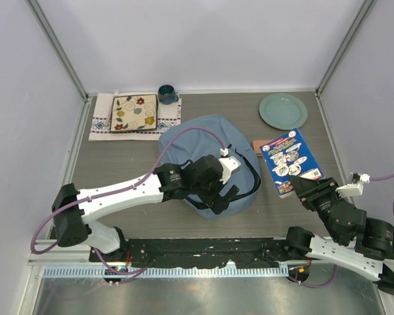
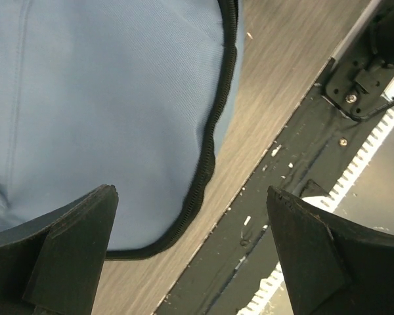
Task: Pack the student bag
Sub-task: Place the book in the student bag.
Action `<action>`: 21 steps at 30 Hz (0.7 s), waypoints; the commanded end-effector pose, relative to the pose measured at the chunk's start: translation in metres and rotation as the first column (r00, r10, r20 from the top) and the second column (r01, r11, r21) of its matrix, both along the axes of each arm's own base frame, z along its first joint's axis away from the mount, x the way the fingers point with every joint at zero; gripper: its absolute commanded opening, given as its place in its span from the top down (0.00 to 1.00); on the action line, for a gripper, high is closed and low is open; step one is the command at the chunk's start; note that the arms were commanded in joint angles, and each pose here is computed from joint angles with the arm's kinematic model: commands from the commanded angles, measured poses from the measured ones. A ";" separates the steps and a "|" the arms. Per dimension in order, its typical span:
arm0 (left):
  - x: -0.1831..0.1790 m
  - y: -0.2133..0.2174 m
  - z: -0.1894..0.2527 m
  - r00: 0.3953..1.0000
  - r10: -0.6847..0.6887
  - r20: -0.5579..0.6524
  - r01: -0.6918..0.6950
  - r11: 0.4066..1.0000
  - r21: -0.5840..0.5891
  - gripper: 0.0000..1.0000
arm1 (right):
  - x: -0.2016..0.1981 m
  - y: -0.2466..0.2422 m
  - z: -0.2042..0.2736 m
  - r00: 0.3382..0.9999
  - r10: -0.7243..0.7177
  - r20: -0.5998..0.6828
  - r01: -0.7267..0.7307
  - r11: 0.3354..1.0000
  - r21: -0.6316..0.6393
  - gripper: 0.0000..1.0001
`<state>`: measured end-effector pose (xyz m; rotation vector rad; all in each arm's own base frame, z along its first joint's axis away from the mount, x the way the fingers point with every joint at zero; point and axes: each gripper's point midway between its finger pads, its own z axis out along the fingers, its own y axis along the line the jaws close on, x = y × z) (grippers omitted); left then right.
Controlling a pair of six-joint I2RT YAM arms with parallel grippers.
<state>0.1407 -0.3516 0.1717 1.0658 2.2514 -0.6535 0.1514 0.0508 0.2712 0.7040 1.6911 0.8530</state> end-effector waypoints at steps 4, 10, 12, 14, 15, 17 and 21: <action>0.021 0.004 0.019 0.992 -0.024 0.128 0.014 0.997 0.080 0.00 | 0.000 -0.014 0.006 0.998 -0.068 -0.005 0.068 0.992 0.108 0.99; 0.025 0.007 0.030 0.987 0.016 0.161 -0.023 0.999 0.041 0.00 | -0.001 -0.017 0.001 0.998 -0.067 -0.011 0.067 0.990 0.126 0.99; 0.029 0.005 0.038 0.983 0.042 0.178 -0.042 0.999 0.000 0.00 | -0.003 -0.019 0.002 0.998 -0.063 -0.007 0.064 0.989 0.137 0.99; 0.031 0.002 0.041 0.981 0.071 0.181 -0.065 0.997 -0.037 0.00 | -0.003 -0.021 0.002 0.998 -0.063 -0.002 0.063 0.987 0.145 0.99; 0.033 0.002 0.045 0.978 0.090 0.188 -0.082 0.995 -0.053 0.01 | -0.004 -0.021 0.003 0.998 -0.061 -0.001 0.061 0.987 0.150 0.99; 0.035 0.001 0.047 0.976 0.123 0.180 -0.111 0.991 -0.077 0.00 | -0.005 -0.023 0.005 0.998 -0.055 0.012 0.052 0.985 0.162 0.99; 0.038 -0.002 0.045 0.972 0.159 0.171 -0.144 0.985 -0.096 0.01 | -0.006 -0.027 0.005 0.998 -0.059 0.017 0.055 0.984 0.172 0.99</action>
